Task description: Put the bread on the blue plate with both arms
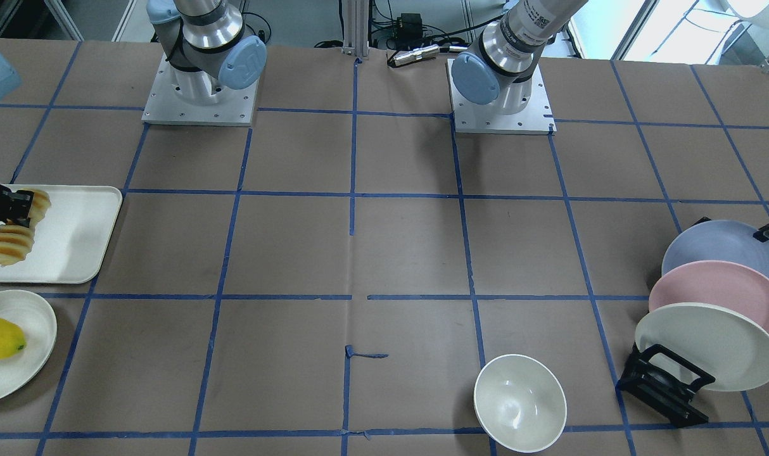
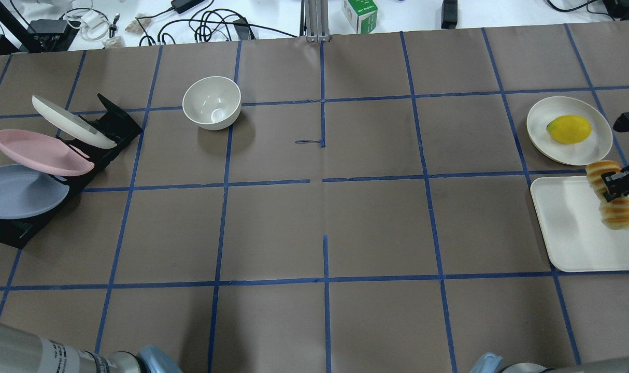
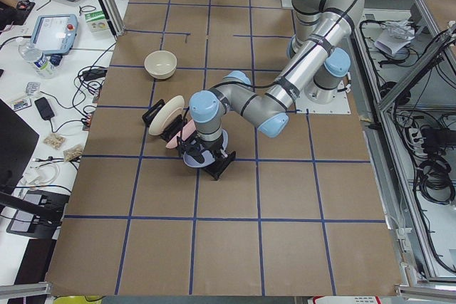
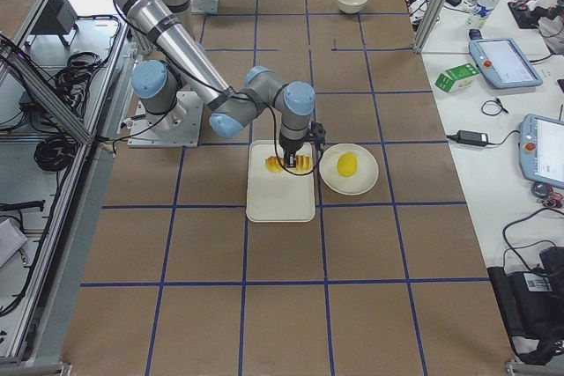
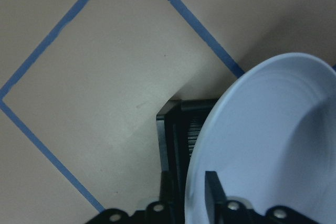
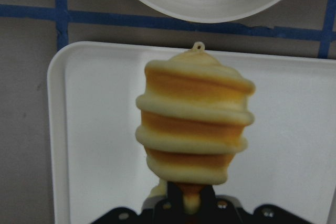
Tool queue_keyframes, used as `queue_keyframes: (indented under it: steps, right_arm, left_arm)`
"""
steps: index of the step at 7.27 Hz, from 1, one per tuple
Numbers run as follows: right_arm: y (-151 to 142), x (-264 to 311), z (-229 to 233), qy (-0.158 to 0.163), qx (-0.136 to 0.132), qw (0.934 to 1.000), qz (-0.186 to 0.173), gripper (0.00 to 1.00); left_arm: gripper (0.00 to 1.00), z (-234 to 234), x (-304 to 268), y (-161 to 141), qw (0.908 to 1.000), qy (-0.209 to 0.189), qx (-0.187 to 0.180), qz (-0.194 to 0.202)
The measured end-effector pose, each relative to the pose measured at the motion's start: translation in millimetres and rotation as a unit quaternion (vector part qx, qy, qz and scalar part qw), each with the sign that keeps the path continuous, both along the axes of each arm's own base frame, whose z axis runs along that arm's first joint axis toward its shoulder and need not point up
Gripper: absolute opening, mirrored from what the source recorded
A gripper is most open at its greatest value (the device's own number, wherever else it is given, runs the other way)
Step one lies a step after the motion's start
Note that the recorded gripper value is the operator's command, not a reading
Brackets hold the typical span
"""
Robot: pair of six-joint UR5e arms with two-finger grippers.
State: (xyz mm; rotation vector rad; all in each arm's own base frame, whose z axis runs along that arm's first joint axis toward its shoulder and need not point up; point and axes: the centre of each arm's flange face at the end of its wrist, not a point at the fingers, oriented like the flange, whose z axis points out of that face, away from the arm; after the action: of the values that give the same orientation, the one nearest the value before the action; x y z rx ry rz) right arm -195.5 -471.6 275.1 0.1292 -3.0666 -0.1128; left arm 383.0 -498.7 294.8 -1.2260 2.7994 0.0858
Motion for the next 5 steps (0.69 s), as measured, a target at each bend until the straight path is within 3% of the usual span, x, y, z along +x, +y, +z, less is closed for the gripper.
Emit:
queue_keyframes:
  steps: [2, 5]
  right_arm:
    - [-17, 41, 49, 0.003, -0.001, 0.9999, 0.010, 0.00]
    - [-45, 105, 111, 0.000, 0.001, 1.0000, 0.004, 0.00]
  left_arm:
    - [0.00, 17, -3, 3, 1.0000, 0.002, 0.003, -0.001]
    - [0.00, 75, -11, 28, 0.9972, -0.003, 0.075, -0.004]
